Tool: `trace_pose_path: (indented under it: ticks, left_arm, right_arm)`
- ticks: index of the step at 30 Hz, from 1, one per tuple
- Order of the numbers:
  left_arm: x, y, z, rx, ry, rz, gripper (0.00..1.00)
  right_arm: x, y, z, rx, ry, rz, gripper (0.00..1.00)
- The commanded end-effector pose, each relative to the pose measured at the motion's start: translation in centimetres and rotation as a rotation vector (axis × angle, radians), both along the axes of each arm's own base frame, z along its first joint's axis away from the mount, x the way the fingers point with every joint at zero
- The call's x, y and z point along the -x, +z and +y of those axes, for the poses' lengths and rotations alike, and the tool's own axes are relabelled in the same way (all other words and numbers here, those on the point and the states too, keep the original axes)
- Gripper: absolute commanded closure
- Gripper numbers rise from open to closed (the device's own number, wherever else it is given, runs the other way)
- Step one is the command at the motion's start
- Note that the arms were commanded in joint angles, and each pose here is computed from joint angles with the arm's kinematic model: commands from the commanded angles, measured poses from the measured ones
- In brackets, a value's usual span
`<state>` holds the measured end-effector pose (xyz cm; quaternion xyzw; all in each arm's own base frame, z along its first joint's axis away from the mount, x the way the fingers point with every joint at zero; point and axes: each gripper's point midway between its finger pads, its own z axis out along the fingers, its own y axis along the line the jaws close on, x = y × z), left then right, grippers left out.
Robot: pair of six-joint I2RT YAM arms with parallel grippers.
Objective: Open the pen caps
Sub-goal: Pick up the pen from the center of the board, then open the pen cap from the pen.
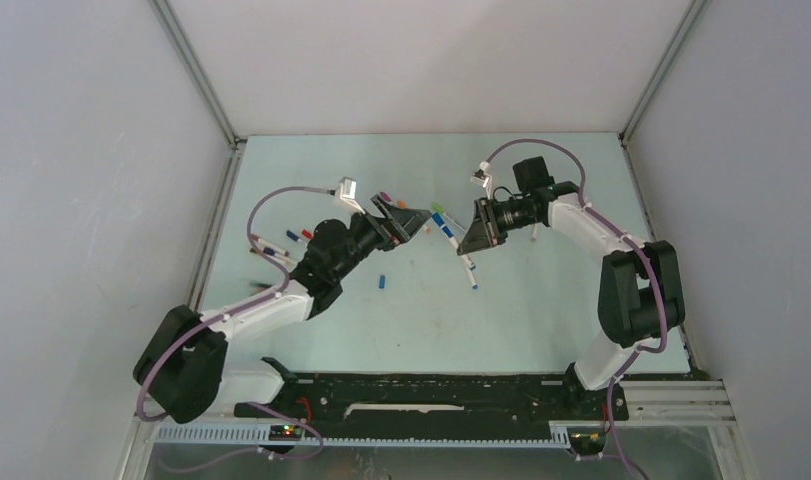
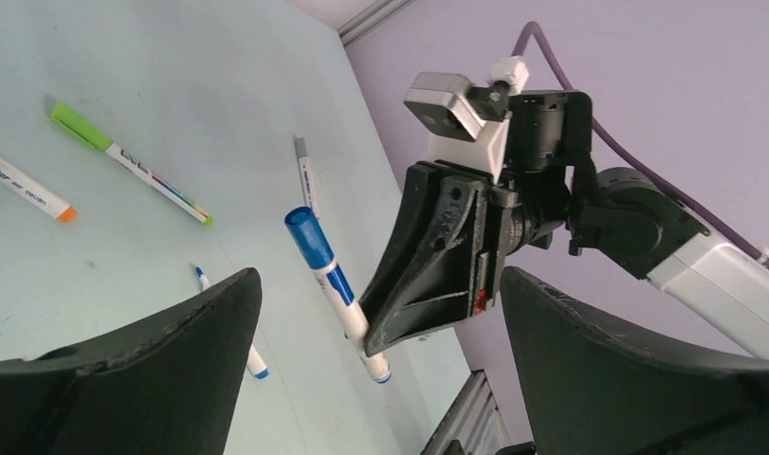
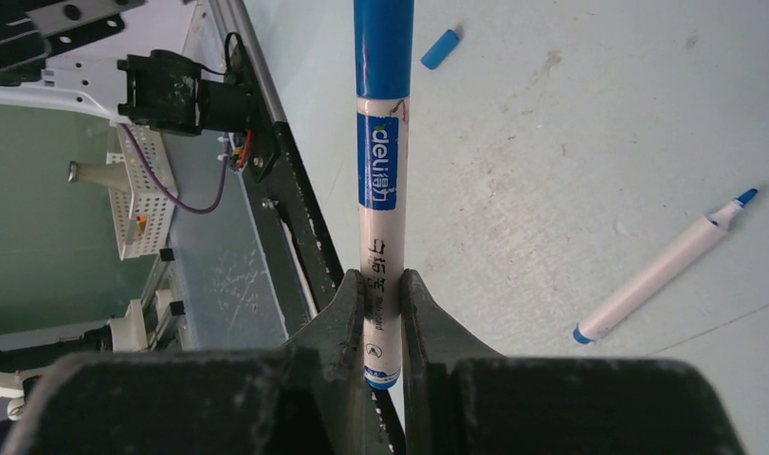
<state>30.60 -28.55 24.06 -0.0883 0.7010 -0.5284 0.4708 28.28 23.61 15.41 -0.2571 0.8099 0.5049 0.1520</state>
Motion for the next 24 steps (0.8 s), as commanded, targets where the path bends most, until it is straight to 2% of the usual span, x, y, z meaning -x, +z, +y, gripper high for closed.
trace_pose_path:
  ticks: [1, 7, 17, 24]
  left_arm:
    - [-1.0, 0.6, -0.8, 0.033, 0.035, 0.001, 0.04]
    - [-2.2, -1.2, -1.8, 0.048, 0.082, 0.096, 0.12]
    - [-2.9, -1.2, -3.5, 0.112, 0.077, 0.135, 0.23]
    - [-3.1, -1.6, -4.0, 0.128, 0.065, 0.151, 0.43]
  right_arm:
    - [0.8, 1.5, 0.7, -0.059, 0.050, -0.028, 1.00]
    - [1.2, 1.8, 1.0, -0.083, 0.071, -0.025, 1.00]
    - [1.7, 1.5, 1.5, -0.078, 0.097, -0.031, 1.00]
    - [1.9, 1.3, 1.8, -0.063, 0.105, -0.040, 1.00]
